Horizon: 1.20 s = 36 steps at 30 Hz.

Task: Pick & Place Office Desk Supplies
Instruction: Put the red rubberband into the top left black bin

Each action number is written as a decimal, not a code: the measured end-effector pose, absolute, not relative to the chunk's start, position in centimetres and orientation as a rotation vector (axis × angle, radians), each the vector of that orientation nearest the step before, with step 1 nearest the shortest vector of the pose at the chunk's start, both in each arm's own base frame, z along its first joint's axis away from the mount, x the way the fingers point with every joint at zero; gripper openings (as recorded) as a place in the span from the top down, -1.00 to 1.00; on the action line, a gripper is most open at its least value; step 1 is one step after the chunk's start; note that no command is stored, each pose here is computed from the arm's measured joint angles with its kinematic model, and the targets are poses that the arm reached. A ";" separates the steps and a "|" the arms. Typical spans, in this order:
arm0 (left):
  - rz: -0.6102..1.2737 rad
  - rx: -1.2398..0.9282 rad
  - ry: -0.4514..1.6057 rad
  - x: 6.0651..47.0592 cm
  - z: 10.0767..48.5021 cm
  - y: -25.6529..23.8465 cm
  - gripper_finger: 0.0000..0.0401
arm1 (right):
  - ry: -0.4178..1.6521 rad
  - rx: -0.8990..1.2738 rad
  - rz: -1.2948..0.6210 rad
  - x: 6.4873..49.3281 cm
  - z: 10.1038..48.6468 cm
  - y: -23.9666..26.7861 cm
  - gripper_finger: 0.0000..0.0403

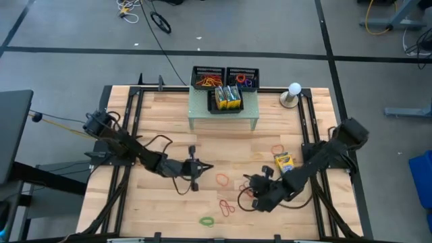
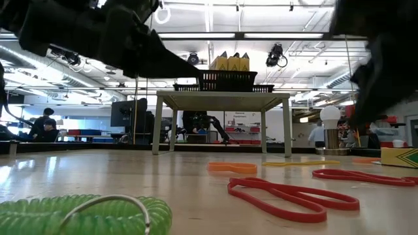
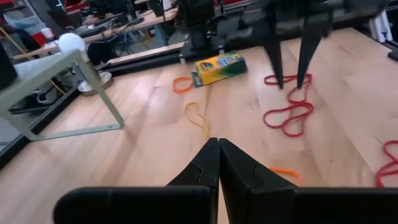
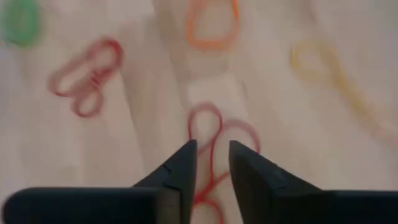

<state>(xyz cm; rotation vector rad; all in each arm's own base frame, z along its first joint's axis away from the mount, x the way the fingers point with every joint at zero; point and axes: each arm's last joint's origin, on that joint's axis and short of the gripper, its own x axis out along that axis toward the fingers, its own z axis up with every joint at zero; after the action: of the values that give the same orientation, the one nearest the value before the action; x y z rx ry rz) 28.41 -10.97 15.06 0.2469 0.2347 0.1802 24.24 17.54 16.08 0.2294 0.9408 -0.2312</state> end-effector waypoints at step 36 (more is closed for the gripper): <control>-0.086 0.091 0.260 30.3 11.5 -11.2 0.47 | 0.819 0.151 -0.270 25.1 13.0 19.6 0.98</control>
<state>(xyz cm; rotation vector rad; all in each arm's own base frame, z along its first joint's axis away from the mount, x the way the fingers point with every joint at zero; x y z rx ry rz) 30.27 -11.21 11.48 0.0913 0.2601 -0.0859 25.06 19.58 13.00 0.1507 0.8188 -0.2699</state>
